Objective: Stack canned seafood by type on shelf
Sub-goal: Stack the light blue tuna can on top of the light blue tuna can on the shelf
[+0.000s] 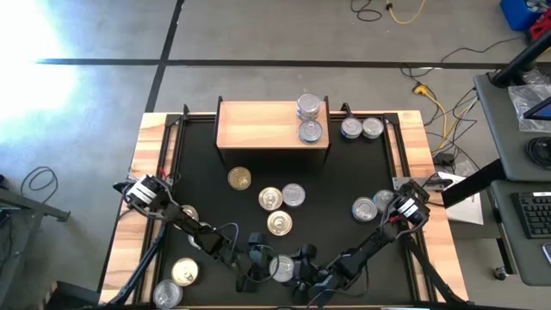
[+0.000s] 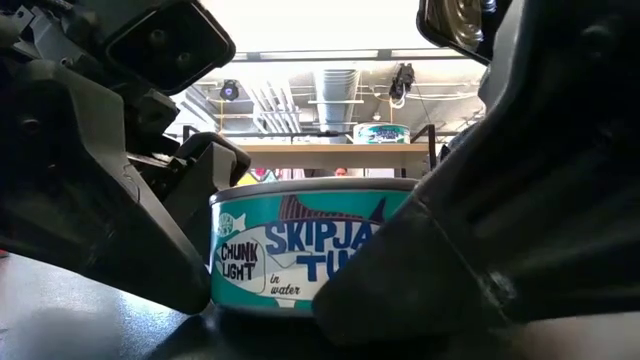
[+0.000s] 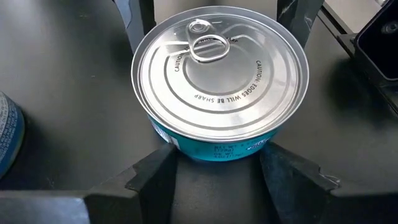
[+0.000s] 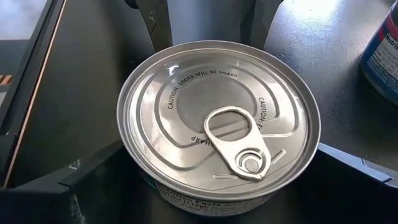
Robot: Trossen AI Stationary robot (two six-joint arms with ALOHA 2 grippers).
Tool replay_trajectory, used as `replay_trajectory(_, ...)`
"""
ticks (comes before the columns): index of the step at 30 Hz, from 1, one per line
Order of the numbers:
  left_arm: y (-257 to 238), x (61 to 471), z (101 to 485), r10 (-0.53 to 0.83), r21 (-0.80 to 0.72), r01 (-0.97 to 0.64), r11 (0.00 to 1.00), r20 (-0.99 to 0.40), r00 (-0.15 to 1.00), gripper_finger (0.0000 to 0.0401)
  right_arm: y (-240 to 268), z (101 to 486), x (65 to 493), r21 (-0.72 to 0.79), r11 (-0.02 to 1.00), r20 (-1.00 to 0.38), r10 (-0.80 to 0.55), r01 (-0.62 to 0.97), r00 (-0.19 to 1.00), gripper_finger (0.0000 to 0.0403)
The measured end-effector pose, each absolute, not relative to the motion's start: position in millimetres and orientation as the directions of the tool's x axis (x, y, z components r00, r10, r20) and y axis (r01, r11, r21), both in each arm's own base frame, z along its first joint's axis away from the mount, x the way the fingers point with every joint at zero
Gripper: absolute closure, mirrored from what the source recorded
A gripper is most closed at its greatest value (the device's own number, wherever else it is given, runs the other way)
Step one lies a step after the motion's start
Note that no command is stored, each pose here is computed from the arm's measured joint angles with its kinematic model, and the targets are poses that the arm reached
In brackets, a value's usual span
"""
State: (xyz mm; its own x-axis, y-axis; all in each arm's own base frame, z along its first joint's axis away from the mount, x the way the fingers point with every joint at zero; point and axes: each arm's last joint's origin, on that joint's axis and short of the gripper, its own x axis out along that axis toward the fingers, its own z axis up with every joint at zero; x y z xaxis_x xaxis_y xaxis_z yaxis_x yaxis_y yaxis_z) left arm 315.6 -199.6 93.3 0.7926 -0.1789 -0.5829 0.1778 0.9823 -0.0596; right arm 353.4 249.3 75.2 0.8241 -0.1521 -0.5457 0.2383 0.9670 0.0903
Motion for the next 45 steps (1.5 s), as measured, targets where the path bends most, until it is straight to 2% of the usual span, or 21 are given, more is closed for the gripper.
replay_trajectory(13,-198.6,316.6,93.7,-0.148,-0.044,0.150,0.988,-0.570,0.808,0.0188,244.6,76.7,357.3,0.096,0.966,-0.550,-0.148,0.239,0.822,0.0002)
replay_trajectory(25,-198.1,317.5,94.7,-0.119,-0.015,0.133,0.991,-0.555,0.823,0.0188,244.2,78.4,360.1,0.040,0.959,-0.499,-0.224,0.281,0.837,0.0002)
replay_trajectory(45,-198.4,318.3,95.8,-0.115,0.008,0.143,0.990,-0.545,0.831,0.0187,243.4,79.7,361.7,0.062,0.951,-0.487,-0.237,0.304,0.840,0.0003)
